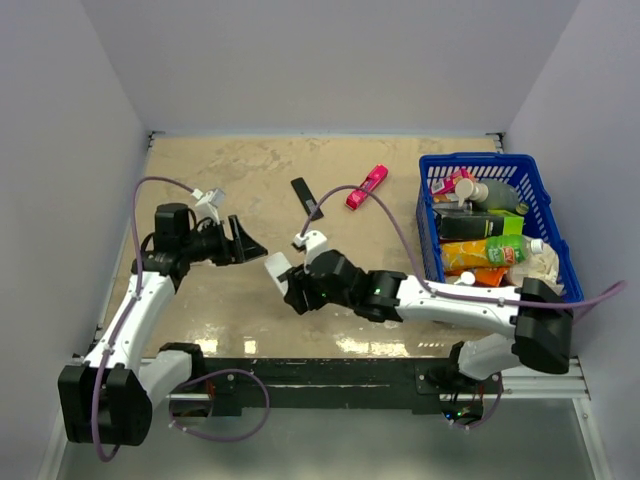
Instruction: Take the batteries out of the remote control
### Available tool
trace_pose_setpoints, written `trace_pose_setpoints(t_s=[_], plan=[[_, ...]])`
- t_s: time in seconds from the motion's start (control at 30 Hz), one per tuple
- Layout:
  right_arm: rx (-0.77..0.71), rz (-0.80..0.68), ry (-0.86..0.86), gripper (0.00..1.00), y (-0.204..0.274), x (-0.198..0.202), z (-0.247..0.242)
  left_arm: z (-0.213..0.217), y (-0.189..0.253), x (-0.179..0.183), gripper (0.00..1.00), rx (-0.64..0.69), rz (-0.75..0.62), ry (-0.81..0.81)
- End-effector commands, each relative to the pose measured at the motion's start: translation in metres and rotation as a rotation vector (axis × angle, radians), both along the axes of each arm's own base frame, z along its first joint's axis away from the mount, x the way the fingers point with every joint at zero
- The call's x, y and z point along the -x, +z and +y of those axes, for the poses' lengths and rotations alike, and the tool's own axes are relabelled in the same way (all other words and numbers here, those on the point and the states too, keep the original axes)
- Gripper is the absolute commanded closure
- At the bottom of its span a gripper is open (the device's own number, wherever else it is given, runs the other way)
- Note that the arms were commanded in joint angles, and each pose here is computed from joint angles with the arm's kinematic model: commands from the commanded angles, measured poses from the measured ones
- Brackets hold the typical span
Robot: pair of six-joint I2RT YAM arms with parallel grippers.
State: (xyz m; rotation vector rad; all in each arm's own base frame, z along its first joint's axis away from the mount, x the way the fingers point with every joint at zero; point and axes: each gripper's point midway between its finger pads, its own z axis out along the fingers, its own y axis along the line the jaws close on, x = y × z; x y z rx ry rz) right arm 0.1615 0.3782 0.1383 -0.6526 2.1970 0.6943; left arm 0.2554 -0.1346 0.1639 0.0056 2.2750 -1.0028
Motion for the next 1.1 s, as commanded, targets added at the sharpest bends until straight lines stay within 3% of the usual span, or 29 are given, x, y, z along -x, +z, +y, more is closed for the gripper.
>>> trace_pose_setpoints(t_s=[0.0, 0.13, 0.6, 0.9, 1.07], plan=[[-0.164, 0.008, 0.067, 0.70, 0.031, -0.004, -0.001, -0.032, 0.042, 0.020, 0.23, 0.195, -0.137, -0.208], [-0.189, -0.003, 0.069, 0.72, 0.040, -0.006, -0.006, -0.048, 0.050, 0.029, 0.23, 0.222, -0.152, -0.276], [-0.229, 0.009, 0.093, 0.73, 0.045, 0.001, -0.009, -0.048, 0.027, 0.014, 0.29, 0.073, -0.111, -0.235], [-0.252, 0.008, 0.095, 0.74, 0.046, 0.001, -0.005, -0.054, 0.020, 0.021, 0.30, 0.075, -0.080, -0.256], [-0.268, 0.002, 0.088, 0.74, 0.049, 0.001, -0.007, -0.054, 0.017, 0.023, 0.49, 0.081, -0.059, -0.258]])
